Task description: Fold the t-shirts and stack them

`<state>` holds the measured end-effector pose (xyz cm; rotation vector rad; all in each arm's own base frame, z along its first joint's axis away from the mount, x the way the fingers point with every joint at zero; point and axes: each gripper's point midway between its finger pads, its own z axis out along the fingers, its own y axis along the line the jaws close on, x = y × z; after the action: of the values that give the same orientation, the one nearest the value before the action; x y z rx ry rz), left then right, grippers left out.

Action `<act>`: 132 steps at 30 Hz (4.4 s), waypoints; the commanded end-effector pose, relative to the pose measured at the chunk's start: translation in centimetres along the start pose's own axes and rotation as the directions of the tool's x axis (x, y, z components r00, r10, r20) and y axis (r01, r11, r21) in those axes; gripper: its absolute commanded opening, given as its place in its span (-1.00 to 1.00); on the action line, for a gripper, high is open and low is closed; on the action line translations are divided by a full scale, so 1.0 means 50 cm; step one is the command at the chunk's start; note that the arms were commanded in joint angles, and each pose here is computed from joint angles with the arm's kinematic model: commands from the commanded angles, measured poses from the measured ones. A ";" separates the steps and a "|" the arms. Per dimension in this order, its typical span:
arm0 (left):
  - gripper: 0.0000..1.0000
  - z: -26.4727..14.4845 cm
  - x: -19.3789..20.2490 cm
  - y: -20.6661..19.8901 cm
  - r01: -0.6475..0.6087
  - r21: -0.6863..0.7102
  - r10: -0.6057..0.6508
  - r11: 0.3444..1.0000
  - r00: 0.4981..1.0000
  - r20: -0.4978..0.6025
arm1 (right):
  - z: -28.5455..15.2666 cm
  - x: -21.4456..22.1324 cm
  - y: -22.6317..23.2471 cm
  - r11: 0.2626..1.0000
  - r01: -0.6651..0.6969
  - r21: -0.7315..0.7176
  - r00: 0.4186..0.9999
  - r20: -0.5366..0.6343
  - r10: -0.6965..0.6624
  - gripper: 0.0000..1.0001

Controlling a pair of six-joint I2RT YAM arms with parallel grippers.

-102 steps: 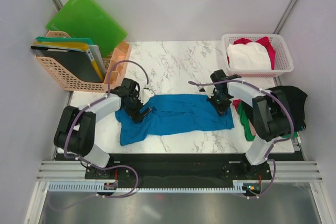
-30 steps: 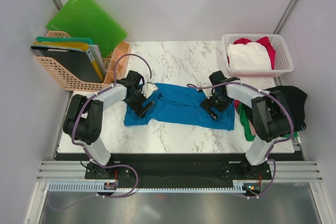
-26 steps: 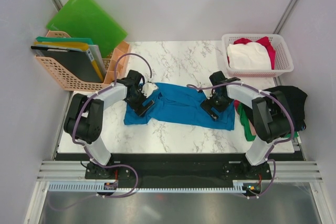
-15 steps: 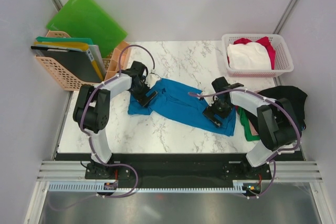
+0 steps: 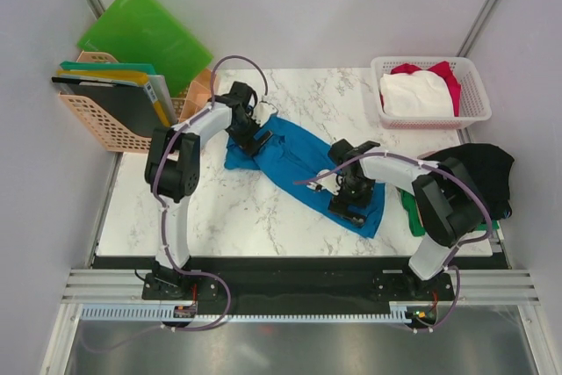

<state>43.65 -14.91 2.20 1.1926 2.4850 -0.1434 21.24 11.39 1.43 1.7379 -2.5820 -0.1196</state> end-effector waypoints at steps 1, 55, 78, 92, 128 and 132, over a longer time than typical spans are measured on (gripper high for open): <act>1.00 0.015 -0.030 0.043 0.016 -0.055 -0.017 0.998 1.000 -0.008 | 0.065 -0.028 0.105 0.955 0.082 -0.285 0.996 0.050 -0.071 0.96; 1.00 -0.323 -0.433 0.079 -0.119 -0.305 0.261 0.945 0.838 0.480 | -0.381 -0.378 0.371 0.790 0.601 0.123 0.587 0.603 -0.540 0.96; 1.00 -0.736 -0.058 -0.084 0.082 -0.535 0.324 0.841 0.716 0.619 | -0.424 -0.401 -0.131 0.855 -0.392 0.340 0.668 0.744 0.010 0.96; 1.00 -0.455 0.147 -0.261 0.000 -0.130 0.071 0.992 0.833 0.549 | -0.232 -0.526 -0.211 0.893 -0.429 0.135 0.740 0.619 0.262 0.96; 1.00 -0.374 0.196 -0.235 0.037 -0.107 0.011 0.994 0.909 0.417 | -0.085 -0.616 -0.638 0.559 -0.779 0.284 0.474 0.850 0.228 0.96; 1.00 -0.374 0.195 -0.233 0.035 -0.110 0.015 0.993 0.909 0.418 | -0.130 -0.612 -0.626 0.560 -0.782 0.273 0.457 0.862 0.218 0.96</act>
<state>22.76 -9.96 12.88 1.0220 2.1438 -0.2116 62.46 29.08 3.99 0.8589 -4.1038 0.0344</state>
